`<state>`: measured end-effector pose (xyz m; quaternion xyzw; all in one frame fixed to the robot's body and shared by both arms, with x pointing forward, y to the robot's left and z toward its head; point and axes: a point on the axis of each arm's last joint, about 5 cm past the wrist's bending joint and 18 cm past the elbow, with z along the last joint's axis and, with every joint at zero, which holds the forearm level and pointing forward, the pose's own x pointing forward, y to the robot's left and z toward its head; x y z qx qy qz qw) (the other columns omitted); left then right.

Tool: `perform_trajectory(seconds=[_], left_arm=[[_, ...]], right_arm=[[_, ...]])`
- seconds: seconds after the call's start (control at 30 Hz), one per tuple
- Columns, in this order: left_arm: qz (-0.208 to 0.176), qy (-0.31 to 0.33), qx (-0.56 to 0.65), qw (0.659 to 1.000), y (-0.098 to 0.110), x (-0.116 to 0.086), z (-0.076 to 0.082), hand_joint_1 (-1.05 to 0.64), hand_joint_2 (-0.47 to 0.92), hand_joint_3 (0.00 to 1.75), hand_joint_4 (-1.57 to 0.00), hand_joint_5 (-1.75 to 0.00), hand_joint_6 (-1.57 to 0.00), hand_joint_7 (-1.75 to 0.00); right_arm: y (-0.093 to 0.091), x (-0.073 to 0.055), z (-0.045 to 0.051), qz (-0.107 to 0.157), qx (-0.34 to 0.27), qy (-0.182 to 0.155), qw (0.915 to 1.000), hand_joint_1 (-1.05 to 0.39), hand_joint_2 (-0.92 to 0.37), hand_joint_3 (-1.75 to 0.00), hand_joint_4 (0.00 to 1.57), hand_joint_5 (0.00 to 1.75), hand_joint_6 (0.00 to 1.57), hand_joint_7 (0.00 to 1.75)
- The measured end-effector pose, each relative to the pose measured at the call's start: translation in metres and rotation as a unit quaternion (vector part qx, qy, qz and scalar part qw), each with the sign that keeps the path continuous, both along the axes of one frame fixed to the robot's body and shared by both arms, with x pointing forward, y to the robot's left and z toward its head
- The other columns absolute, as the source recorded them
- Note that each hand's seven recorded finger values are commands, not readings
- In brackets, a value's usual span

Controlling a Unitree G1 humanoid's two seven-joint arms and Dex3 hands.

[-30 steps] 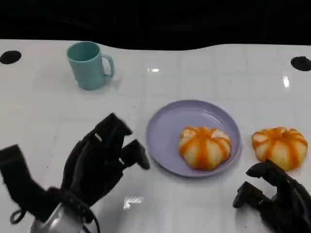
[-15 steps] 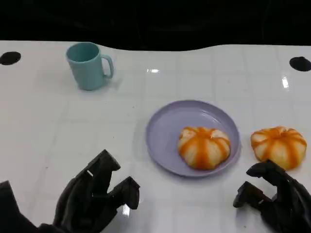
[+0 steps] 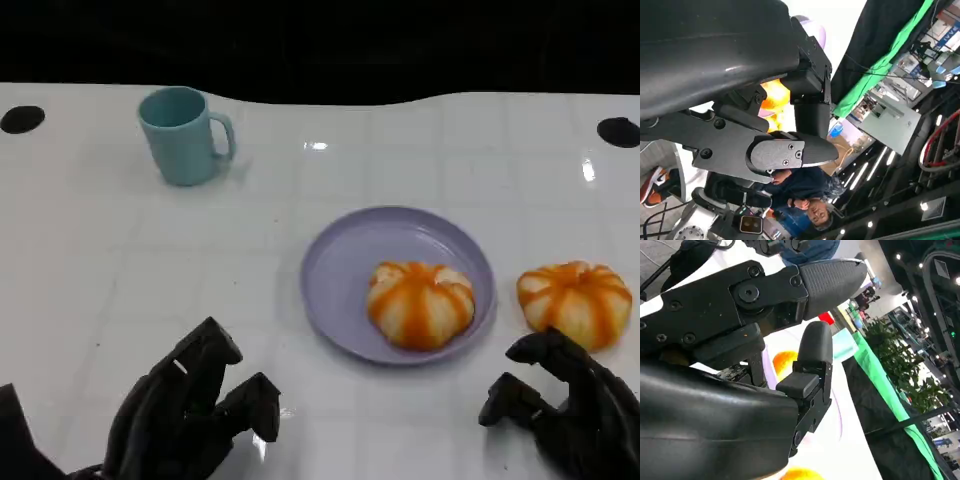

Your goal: Grasp the bread from the table and place it into the plate.

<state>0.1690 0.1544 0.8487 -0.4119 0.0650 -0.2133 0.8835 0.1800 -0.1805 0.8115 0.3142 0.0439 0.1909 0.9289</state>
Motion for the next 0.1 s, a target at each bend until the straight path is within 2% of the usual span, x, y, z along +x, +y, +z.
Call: perform_trajectory(seconds=[0.1], left_arm=[[0.0,-0.001,0.0,1.0,-0.0001,0.0005,0.0003,-0.55,0.92,0.32,-0.87,-1.75,-0.62,-1.75]], right_arm=[[0.0,0.0,0.0,0.0,0.0,0.0,1.0,-0.51,-0.92,-0.17,0.69,1.49,0.56,1.24]])
